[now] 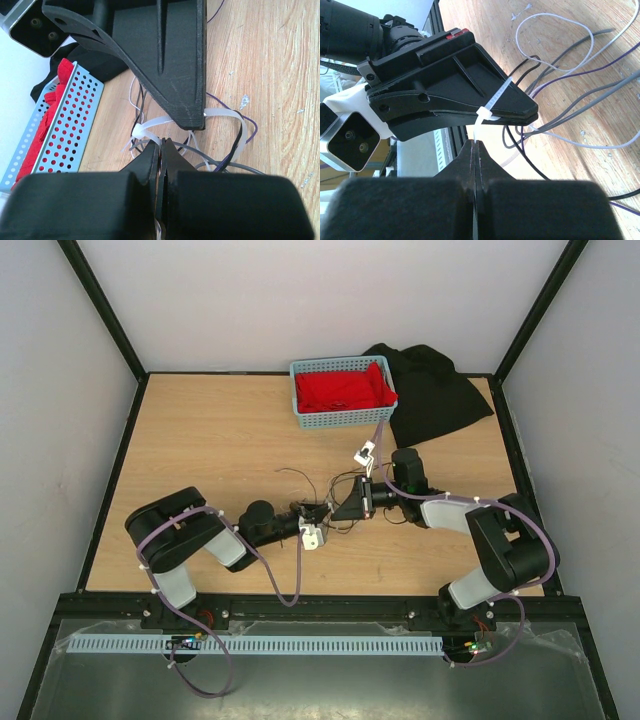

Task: Zip-tie the wires
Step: Tie the cable at the center of the board.

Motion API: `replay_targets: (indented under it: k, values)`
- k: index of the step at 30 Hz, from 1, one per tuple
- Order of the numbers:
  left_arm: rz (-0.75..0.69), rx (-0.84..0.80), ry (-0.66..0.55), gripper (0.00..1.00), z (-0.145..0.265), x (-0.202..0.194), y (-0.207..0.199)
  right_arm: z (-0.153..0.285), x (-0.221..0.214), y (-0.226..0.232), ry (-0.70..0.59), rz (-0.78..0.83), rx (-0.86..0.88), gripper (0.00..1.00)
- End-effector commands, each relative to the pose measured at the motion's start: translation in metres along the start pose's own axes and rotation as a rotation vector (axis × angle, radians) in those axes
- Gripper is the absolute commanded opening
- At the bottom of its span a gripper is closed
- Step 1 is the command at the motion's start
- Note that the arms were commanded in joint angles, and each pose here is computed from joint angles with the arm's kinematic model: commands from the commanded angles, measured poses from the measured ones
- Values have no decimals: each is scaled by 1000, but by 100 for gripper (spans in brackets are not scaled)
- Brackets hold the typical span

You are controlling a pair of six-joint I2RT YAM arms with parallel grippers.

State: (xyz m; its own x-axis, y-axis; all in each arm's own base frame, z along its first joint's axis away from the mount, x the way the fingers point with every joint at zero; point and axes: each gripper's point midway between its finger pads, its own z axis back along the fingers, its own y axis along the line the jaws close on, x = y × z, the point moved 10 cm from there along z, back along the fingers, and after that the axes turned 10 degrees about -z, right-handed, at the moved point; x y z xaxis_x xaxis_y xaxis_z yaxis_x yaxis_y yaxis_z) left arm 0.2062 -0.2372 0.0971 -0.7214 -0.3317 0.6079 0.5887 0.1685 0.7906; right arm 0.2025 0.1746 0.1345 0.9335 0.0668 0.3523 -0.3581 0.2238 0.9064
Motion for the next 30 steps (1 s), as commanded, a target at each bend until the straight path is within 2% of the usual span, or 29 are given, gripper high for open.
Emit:
replay_targets:
  k: [1,30]
  values:
    - [-12,2,-45,0,-1,8,1,-1,8,-2,-6,19,-11,0]
    - [-7,-14,-59,0,-2,9,-3,-7,18,-8,-35,-2,-41,0]
